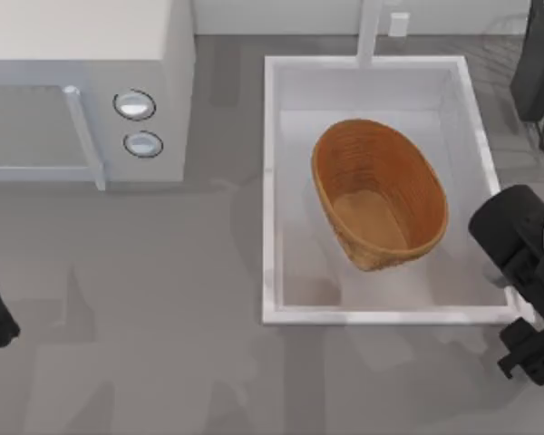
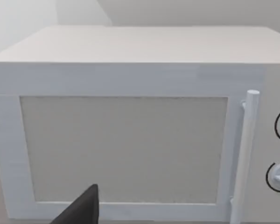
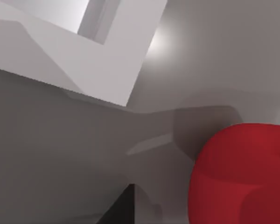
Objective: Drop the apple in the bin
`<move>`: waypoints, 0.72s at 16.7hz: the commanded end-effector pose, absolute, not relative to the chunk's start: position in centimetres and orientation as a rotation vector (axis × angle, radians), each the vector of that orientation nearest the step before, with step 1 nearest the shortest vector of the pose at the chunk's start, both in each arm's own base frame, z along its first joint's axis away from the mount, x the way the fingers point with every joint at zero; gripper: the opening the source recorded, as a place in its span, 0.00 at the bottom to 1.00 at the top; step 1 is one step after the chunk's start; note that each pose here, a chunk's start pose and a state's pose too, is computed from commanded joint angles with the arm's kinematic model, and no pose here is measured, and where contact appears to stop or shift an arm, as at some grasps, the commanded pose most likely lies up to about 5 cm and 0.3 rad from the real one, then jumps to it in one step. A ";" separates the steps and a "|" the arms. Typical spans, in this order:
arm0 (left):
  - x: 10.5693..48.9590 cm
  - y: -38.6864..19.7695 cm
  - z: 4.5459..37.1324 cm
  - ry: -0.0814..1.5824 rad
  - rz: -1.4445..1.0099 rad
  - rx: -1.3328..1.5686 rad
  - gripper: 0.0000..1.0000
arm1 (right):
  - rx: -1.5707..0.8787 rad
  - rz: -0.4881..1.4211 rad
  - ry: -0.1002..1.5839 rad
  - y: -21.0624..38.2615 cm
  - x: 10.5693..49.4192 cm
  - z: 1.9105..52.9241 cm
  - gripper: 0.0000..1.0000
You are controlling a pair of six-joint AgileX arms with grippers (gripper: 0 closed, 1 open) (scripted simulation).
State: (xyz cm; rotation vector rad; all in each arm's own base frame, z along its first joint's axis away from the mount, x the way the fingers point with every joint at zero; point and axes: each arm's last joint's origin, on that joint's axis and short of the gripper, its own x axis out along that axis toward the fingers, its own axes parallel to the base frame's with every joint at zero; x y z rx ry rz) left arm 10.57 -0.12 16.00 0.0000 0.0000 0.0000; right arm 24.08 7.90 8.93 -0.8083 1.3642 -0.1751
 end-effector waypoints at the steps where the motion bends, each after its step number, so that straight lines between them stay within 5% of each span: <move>1: 10.6 -0.1 16.0 0.000 0.000 0.000 1.00 | -0.809 -0.175 1.367 7.6 24.1 8.6 1.00; 6: 10.6 -0.1 16.0 0.000 0.000 0.000 1.00 | -0.810 -0.176 1.369 7.4 24.2 8.4 1.00; 12: 10.6 -0.1 16.0 0.000 0.000 0.000 1.00 | -0.810 -0.176 1.369 7.4 24.2 8.4 0.55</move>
